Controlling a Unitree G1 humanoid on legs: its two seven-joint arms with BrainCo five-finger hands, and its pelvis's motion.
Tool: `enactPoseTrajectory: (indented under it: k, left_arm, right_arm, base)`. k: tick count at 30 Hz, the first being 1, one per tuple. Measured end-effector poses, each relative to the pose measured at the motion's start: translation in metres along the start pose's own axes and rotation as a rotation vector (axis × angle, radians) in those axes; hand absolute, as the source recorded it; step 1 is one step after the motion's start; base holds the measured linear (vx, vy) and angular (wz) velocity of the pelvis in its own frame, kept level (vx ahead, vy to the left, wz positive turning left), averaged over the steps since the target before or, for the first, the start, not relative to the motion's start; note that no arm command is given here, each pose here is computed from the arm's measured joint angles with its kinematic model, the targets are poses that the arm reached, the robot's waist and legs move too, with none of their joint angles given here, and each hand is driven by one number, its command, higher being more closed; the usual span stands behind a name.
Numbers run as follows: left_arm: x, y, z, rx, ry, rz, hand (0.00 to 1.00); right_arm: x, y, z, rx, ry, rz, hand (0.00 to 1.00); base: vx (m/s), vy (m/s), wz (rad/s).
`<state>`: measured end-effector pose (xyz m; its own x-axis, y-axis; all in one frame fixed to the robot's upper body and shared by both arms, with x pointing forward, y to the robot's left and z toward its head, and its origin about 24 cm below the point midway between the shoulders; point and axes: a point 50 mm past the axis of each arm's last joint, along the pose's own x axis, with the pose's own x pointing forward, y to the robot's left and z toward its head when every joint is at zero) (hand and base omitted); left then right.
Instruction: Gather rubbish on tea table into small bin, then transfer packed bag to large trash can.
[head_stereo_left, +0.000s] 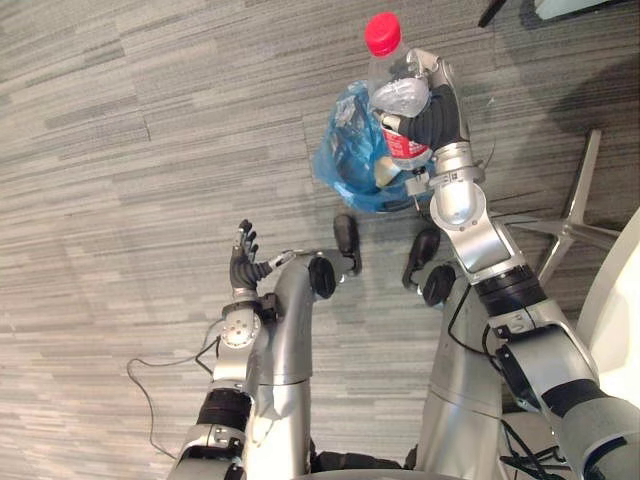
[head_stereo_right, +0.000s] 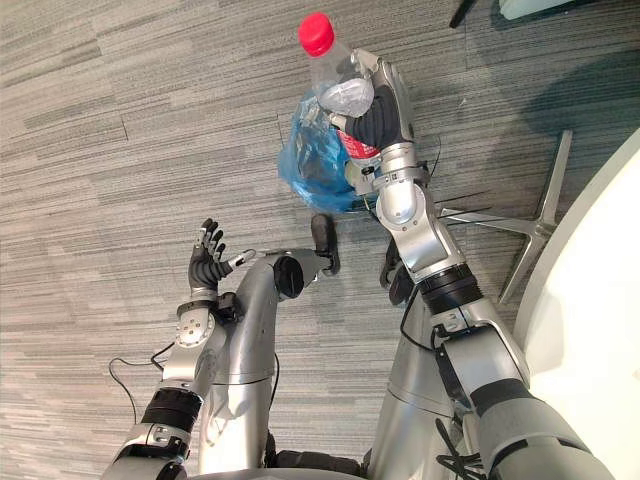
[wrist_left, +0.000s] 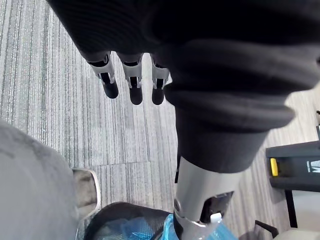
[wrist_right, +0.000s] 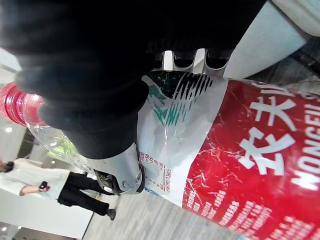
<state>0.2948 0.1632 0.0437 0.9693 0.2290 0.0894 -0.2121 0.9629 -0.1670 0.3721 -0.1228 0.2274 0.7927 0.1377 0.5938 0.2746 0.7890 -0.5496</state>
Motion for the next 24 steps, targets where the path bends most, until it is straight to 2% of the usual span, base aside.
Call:
enactPoseTrajectory:
  k: [11, 18, 24]
  left_arm:
    - [0.001, 0.002, -0.002, 0.004, 0.008, 0.009, 0.00]
    - [0.001, 0.003, -0.008, 0.017, 0.038, 0.013, 0.00]
    - [-0.001, 0.004, -0.015, 0.051, 0.067, 0.010, 0.00]
  right_arm:
    - [-0.004, 0.011, -0.007, -0.020, 0.036, 0.036, 0.00]
    - [-0.026, 0.016, 0.002, -0.088, -0.052, 0.049, 0.00]
    - [-0.055, 0.036, -0.007, -0.142, -0.052, 0.136, 0.00]
  base:
    - [-0.06, -0.004, 0.03]
    - [-0.05, 0.009, 0.00]
    - [-0.05, -0.003, 0.03]
